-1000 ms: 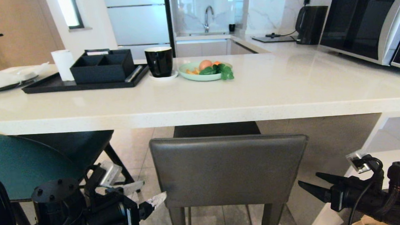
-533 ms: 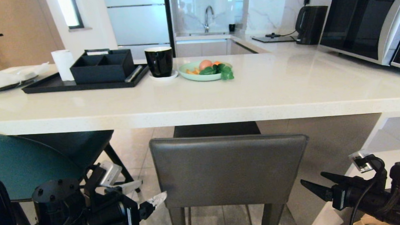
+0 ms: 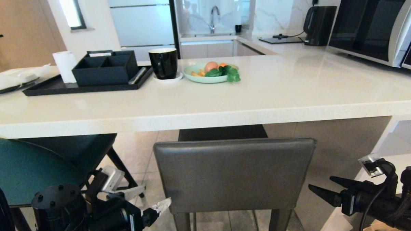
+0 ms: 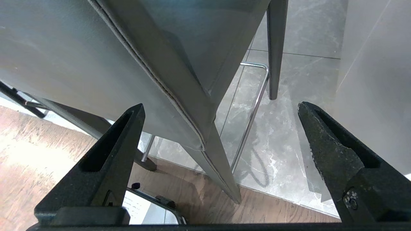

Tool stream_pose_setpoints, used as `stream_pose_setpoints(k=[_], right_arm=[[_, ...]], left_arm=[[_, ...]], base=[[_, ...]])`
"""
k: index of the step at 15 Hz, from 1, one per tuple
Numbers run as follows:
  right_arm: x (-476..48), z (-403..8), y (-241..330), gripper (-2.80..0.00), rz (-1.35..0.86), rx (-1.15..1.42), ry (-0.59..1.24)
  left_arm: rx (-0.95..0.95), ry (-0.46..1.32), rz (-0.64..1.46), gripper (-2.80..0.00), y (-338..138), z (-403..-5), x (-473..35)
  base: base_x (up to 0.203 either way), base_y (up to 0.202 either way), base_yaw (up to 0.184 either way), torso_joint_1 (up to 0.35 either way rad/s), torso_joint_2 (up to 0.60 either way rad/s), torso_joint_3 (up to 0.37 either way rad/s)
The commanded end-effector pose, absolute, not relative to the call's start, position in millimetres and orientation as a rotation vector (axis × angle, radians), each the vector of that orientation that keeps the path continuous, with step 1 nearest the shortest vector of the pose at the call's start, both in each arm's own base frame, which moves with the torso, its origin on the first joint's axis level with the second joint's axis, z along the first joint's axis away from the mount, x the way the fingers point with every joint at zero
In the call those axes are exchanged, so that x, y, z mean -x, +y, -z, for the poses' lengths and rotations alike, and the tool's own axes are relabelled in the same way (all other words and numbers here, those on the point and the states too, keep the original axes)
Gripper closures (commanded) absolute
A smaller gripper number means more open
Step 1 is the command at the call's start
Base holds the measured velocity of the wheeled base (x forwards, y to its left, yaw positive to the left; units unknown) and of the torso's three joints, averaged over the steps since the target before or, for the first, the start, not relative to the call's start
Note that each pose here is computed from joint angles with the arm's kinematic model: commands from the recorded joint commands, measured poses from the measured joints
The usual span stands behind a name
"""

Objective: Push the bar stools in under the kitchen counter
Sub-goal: Pull the gray chair out from under the dining table

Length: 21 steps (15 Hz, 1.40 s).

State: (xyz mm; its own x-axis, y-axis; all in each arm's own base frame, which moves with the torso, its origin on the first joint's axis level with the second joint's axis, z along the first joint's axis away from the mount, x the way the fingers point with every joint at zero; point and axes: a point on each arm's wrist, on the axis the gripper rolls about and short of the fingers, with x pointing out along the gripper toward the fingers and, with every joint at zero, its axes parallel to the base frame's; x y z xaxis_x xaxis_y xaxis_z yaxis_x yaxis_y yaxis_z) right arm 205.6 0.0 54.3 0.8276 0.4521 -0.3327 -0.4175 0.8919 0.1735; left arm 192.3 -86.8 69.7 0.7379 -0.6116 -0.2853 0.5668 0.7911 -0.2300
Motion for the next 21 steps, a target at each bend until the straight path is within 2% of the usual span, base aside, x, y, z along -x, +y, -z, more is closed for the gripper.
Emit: stream_pose_setpoints(k=[1,21], right_arm=[[-205.5,-55.1,0.1,-2.8,-0.461,-0.093,0.37],[-206.4,-52.2,-0.2,-2.8,-0.448,-0.096,0.384]], left_arm=[[0.133,0.348,0.651,-2.8,-86.7,-71.1,-192.2],[0.133,0.355,0.651,-2.8,-87.2,-69.6,-192.9]], base=[[0.0,0.0,0.0,0.0,0.0,0.0],[0.0,0.0,0.0,-0.011,0.03,0.025]])
